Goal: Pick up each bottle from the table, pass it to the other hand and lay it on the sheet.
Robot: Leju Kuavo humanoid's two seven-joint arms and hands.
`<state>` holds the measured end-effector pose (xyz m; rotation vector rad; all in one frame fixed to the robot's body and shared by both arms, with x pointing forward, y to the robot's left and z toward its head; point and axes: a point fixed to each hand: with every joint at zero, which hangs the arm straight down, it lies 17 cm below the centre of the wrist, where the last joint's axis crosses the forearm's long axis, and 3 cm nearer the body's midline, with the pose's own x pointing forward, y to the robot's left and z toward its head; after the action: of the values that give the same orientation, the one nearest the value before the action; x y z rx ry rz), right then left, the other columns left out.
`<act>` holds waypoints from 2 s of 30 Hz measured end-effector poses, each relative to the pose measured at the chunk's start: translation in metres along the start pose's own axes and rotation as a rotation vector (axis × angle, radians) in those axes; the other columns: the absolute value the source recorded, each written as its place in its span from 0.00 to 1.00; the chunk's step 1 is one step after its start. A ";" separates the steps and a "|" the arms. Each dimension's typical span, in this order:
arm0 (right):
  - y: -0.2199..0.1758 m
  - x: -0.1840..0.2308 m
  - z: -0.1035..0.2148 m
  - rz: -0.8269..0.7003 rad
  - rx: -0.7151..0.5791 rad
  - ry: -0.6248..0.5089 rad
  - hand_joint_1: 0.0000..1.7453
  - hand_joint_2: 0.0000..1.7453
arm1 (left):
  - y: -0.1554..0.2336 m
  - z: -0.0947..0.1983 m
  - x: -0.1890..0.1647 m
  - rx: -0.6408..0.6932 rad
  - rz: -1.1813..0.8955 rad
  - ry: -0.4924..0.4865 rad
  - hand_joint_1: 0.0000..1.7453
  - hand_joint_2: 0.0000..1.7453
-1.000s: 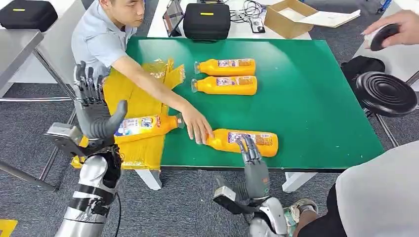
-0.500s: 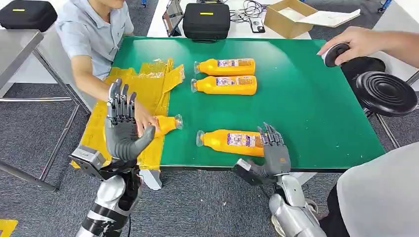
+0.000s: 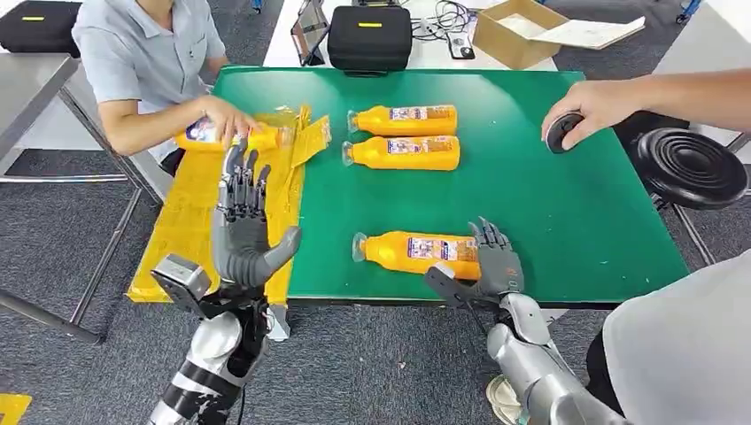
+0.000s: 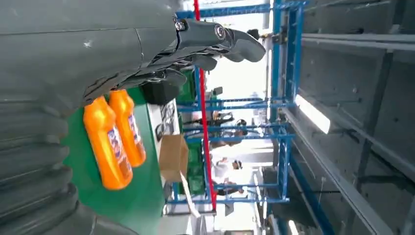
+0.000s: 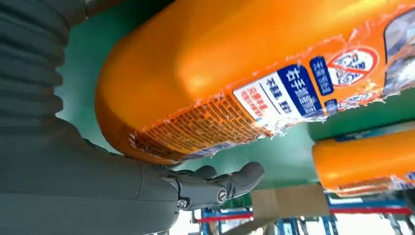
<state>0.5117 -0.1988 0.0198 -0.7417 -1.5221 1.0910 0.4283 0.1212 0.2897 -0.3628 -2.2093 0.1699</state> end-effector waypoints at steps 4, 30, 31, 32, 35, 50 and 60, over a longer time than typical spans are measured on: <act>0.007 -0.002 -0.003 -0.015 0.065 0.009 1.00 1.00 | -0.006 -0.002 -0.006 -0.011 0.023 0.018 0.00 1.00; -0.002 0.014 0.017 -0.275 -0.099 -0.099 1.00 1.00 | -0.010 -0.006 -0.035 0.021 0.098 0.112 0.00 1.00; -0.007 0.013 0.019 -0.311 -0.142 -0.085 1.00 1.00 | -0.002 -0.007 -0.038 0.053 0.065 0.113 0.00 1.00; -0.016 0.011 0.021 -0.374 -0.204 -0.059 1.00 1.00 | 0.010 -0.006 -0.044 0.097 0.021 0.124 0.00 1.00; -0.039 0.009 0.030 -0.543 -0.367 0.002 1.00 1.00 | 0.037 0.003 -0.073 0.181 0.002 0.221 0.00 1.00; -0.095 0.120 0.053 -0.834 -0.469 -0.288 1.00 1.00 | -0.038 0.114 -0.148 -0.342 0.076 0.532 0.00 1.00; -0.057 0.215 0.058 -0.782 -0.276 -0.479 1.00 1.00 | -0.054 0.116 -0.144 -0.350 0.207 0.560 0.00 1.00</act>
<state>0.4106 -0.0444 0.1570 -0.0035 -2.1385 0.4730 0.4094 0.0245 0.1239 -0.7363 -1.6383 -0.1933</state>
